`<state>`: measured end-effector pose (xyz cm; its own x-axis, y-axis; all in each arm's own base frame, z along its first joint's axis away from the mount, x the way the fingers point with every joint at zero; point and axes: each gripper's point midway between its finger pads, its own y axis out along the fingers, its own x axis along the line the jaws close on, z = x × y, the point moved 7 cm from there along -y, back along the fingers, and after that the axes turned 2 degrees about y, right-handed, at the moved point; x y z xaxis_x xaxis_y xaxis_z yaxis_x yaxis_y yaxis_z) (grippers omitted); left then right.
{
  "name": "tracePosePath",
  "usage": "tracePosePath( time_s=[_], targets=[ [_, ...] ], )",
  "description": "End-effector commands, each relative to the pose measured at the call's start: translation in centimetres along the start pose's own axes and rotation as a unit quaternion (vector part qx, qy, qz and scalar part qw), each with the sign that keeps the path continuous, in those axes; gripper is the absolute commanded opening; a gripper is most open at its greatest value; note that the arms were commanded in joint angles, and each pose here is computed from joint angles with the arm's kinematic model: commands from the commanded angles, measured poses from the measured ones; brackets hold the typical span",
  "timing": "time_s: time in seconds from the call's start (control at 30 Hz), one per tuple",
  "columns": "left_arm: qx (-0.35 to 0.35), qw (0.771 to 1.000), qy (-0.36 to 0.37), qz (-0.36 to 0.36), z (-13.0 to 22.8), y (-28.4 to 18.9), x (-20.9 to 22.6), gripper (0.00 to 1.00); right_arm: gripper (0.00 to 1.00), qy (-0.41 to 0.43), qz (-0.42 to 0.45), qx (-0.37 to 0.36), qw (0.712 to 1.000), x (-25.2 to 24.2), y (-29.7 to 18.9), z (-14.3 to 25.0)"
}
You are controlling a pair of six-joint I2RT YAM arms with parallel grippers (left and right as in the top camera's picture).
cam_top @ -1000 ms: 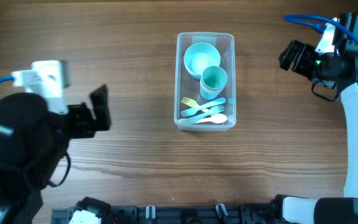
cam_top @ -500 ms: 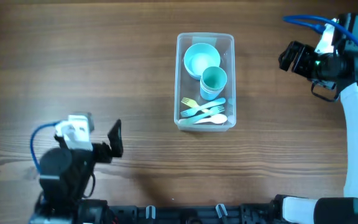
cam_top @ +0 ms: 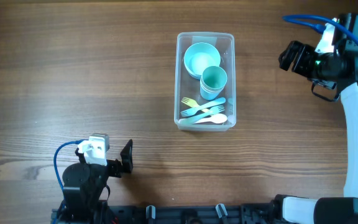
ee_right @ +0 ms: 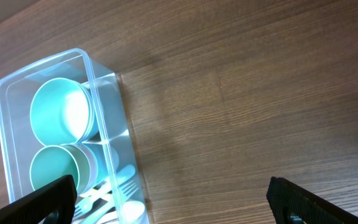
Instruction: Pack container
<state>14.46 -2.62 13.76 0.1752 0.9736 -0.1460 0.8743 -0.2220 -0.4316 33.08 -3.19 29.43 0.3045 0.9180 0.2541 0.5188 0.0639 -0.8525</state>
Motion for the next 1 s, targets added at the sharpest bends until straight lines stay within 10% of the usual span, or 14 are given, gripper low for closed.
tracePosePath(
  time_s=[0.0,0.5,0.77,0.97],
  targets=[
    [-0.003,1.0,0.007,0.009,0.1,0.1,-0.1,1.0,1.0,0.009,-0.005,0.002,1.0,0.0,0.2,0.0],
    [-0.003,1.0,0.007,0.009,0.1,0.1,-0.1,1.0,1.0,-0.003,-0.013,-0.003,1.0,0.8,-0.6,0.7],
    [-0.003,1.0,0.007,0.009,0.1,0.1,-0.1,1.0,1.0,-0.136,-0.027,-0.244,0.96,0.4,-9.0,6.5],
    [-0.003,1.0,0.007,0.009,0.1,0.1,-0.1,1.0,1.0,-0.164,-0.05,-0.296,0.94,-2.9,-4.5,15.0]
  ],
)
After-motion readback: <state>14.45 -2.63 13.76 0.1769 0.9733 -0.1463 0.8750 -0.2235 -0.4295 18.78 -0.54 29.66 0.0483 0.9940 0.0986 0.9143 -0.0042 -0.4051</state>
